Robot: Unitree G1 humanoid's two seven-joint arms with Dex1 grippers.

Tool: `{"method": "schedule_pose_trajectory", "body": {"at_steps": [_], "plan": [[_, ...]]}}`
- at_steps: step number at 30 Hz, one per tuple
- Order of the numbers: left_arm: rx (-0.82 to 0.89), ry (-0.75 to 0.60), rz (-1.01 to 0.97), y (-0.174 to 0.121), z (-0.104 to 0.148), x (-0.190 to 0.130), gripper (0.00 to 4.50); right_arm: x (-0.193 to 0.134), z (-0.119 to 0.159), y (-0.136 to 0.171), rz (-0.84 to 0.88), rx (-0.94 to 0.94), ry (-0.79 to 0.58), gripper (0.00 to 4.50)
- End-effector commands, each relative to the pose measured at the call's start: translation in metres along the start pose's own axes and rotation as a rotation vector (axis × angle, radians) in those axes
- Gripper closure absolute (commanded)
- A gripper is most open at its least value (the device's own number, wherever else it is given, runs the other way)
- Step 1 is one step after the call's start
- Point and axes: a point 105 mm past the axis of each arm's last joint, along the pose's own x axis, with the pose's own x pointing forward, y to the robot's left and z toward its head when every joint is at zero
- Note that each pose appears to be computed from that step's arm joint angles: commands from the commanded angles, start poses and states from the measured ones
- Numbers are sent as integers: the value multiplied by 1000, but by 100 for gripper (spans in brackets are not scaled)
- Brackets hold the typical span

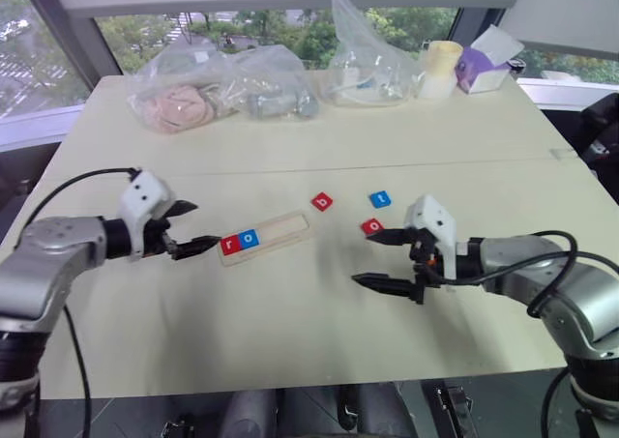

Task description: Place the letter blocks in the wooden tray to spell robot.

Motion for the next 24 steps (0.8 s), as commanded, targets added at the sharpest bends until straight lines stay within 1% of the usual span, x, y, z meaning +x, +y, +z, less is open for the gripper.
{"method": "schedule_pose_trajectory", "body": {"at_steps": [1, 5, 10, 14, 16, 17, 18, 19, 20, 24], "plan": [[33, 17, -69, -5, -4, 17, 3, 2, 2, 3, -33, -4, -17, 0], [41, 51, -123, -13, -17, 35, 3, 2, -6, 6, -76, 5, -5, 0], [84, 99, -86, -10, -32, 48, 3, -2, -10, 11, -81, 22, 6, 0], [44, 117, -74, -9, -41, 54, 3, -3, -14, 22, -37, 31, 28, 0], [22, 126, -112, -17, -48, 57, 3, -3, -14, 21, -42, 31, 30, 0], [13, 130, -134, -21, -50, 58, 55, -4, -15, 20, -46, 32, 31, 0], [8, 131, -147, -24, -51, 58, 71, -4, -15, 20, -49, 33, 32, 0], [0, 133, -146, -24, -52, 58, 114, -5, -16, 19, -53, 34, 35, 0], [-5, 137, -145, -23, -53, 58, 135, -6, -16, 18, -55, 34, 39, 0], [-32, 162, -139, -21, -58, 56, 135, -8, -18, 15, -62, 32, 45, 0]]}}
